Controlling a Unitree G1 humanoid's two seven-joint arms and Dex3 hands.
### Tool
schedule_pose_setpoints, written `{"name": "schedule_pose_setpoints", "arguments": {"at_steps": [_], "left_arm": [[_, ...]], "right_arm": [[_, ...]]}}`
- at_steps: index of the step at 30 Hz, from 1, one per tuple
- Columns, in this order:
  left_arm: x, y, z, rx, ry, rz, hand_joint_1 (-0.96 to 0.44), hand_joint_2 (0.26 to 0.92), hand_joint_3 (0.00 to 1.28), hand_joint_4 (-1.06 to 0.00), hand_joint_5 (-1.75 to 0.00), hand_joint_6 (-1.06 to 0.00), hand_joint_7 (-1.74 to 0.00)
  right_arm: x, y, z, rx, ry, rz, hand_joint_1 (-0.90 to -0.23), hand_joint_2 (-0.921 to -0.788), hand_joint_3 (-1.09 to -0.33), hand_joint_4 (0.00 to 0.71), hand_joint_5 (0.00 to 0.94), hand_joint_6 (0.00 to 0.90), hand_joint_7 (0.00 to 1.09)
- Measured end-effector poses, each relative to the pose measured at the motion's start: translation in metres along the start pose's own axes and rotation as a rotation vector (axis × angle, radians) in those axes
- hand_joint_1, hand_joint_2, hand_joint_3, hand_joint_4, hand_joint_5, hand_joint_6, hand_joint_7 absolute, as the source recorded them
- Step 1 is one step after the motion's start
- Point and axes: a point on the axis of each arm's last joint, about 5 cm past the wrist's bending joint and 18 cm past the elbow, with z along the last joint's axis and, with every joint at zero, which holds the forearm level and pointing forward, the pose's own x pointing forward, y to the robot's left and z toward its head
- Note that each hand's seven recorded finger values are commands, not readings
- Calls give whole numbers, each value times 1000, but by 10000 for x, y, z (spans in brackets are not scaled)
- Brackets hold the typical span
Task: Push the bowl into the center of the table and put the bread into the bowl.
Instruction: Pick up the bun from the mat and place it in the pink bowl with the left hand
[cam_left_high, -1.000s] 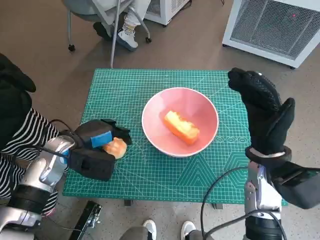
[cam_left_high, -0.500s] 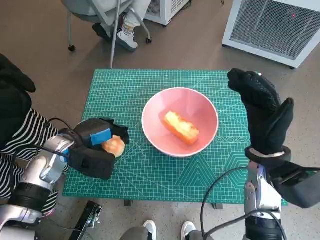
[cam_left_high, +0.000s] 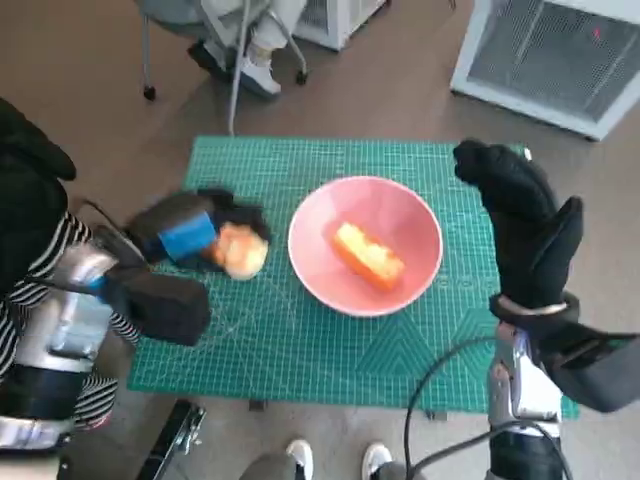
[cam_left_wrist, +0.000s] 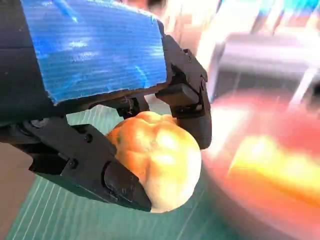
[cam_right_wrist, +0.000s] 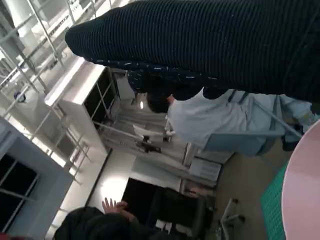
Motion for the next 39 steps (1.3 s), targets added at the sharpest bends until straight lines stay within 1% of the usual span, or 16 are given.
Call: {"name": "schedule_pose_setpoints", "arguments": {"at_steps": [2,5,11,19,24,27,29,30,31,32,33,34,35,36,38,39], "left_arm": [[36,84,76,-1,-33,48,2,906,22,-813,-1024,-661,-1139],[106,157,189,-9,-76,101,2,904,18,-825,-1014,-669,-1129],[271,185,370,-63,-134,155,2,897,13,-854,-986,-682,-1113],[477,202,612,-84,-218,144,2,892,10,-867,-955,-698,-1113],[582,174,680,-81,-238,105,2,891,9,-859,-960,-708,-1104],[623,144,685,-75,-233,80,2,904,10,-819,-1000,-689,-1128],[650,119,678,-66,-221,53,1,912,36,-781,-1069,-638,-1146],[660,108,672,-67,-217,39,1,915,85,-732,-1128,-561,-1212],[672,92,662,-69,-211,21,1,917,119,-699,-1169,-509,-1256],[683,74,652,-72,-204,-1,-4,870,99,-598,-893,-429,-987],[688,64,644,-75,-199,-15,-6,856,86,-585,-751,-424,-847],[696,48,633,-78,-192,-36,-40,831,61,-490,-489,-372,-588],[704,34,622,-82,-184,-60,-61,817,42,-432,-315,-348,-406],[709,22,612,-86,-176,-85,-69,812,36,-411,-253,-340,-340],[718,0,593,-90,-160,-133,-185,797,18,-298,-105,-280,-159],[720,-7,584,-91,-153,-159,-210,795,16,-278,-85,-269,-133]], "right_arm": [[-1,0,-1,0,0,1,-710,-921,-730,153,0,109,399],[-2,1,-5,0,-2,1,-715,-921,-730,153,0,109,399],[-7,5,-17,0,-4,3,-715,-921,-731,153,0,108,401],[-12,7,-29,1,-3,6,-711,-921,-734,152,0,107,402],[-13,6,-27,0,-5,5,-710,-921,-735,152,0,106,403],[-14,6,-23,-1,-7,5,-708,-921,-735,152,0,105,404],[-20,5,-19,-2,-8,5,-706,-921,-735,152,0,105,404],[-23,4,-18,-2,-8,4,-704,-921,-735,152,0,104,404],[-26,4,-17,-2,-8,4,-703,-921,-735,152,0,104,404],[-30,4,-16,-3,-8,3,-701,-921,-735,152,0,104,405],[-32,3,-14,-3,-9,2,-701,-921,-736,152,0,104,405],[-35,2,-12,-4,-9,1,-699,-921,-736,152,0,104,405],[-37,2,-8,-4,-11,0,-698,-921,-736,152,0,103,405],[-38,2,-4,-5,-13,-2,-698,-921,-736,152,0,103,405],[-40,2,3,-6,-16,-5,-697,-921,-737,151,0,103,405],[-40,3,6,-5,-18,-8,-697,-921,-737,151,0,103,406]]}}
